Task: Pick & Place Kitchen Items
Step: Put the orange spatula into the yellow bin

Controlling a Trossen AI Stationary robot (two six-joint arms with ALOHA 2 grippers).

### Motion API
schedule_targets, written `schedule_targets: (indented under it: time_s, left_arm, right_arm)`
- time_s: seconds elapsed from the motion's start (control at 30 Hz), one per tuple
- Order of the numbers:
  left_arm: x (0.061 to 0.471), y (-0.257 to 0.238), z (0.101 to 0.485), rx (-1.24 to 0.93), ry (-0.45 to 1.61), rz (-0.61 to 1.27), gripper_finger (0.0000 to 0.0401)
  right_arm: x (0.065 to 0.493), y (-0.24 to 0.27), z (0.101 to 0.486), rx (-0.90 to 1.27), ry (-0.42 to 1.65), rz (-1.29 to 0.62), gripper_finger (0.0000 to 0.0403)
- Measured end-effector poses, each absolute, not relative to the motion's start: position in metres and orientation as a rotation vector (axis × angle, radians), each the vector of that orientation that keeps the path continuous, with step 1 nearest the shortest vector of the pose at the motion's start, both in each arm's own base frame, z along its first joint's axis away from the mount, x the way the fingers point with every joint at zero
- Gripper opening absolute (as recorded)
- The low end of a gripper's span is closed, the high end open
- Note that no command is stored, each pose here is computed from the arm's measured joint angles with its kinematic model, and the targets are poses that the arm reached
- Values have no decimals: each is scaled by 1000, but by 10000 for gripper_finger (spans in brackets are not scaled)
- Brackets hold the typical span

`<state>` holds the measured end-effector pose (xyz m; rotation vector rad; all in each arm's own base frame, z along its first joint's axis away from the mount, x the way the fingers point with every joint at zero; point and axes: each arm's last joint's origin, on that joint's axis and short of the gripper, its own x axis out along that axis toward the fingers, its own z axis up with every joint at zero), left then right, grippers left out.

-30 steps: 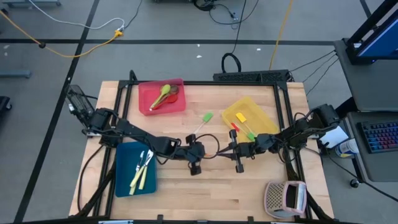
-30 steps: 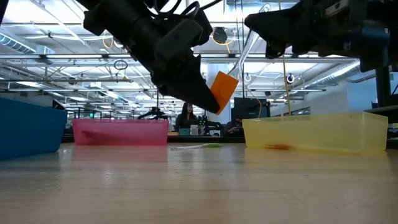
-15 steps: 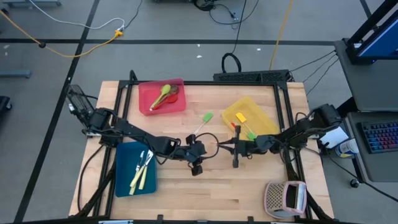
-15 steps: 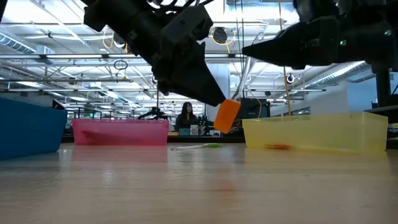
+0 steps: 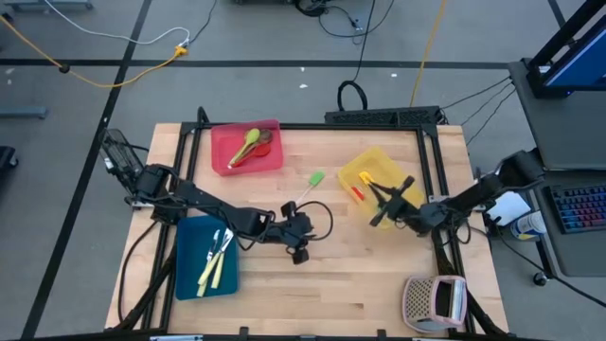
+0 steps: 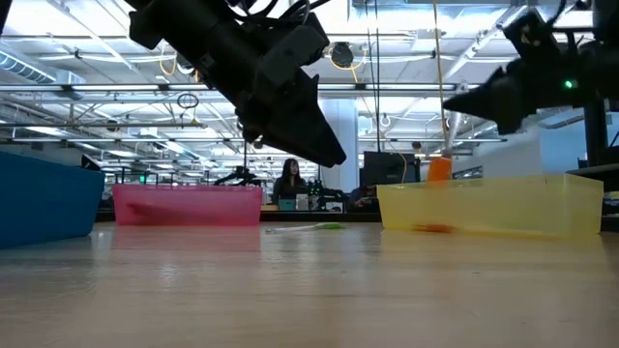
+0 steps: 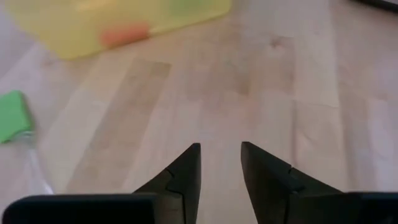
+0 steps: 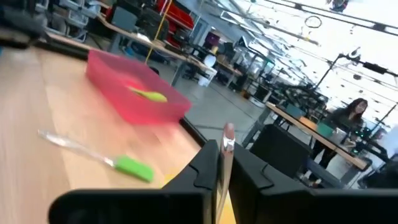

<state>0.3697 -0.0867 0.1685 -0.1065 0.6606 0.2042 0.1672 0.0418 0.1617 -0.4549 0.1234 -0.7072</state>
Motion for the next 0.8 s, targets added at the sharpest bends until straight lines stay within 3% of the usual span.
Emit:
schedule_targets:
  time_s: [0.3, 0.5, 0.8]
  left_arm:
    - [371, -81, 169, -71, 651, 246, 120]
    - [373, -72, 169, -81, 643, 269, 120]
    - [375, -66, 169, -103, 635, 288, 120]
  right_arm:
    - [152, 24, 150, -274, 94, -777, 24]
    - [154, 23, 143, -220, 107, -727, 30]
    - [153, 23, 136, -199, 148, -725, 117]
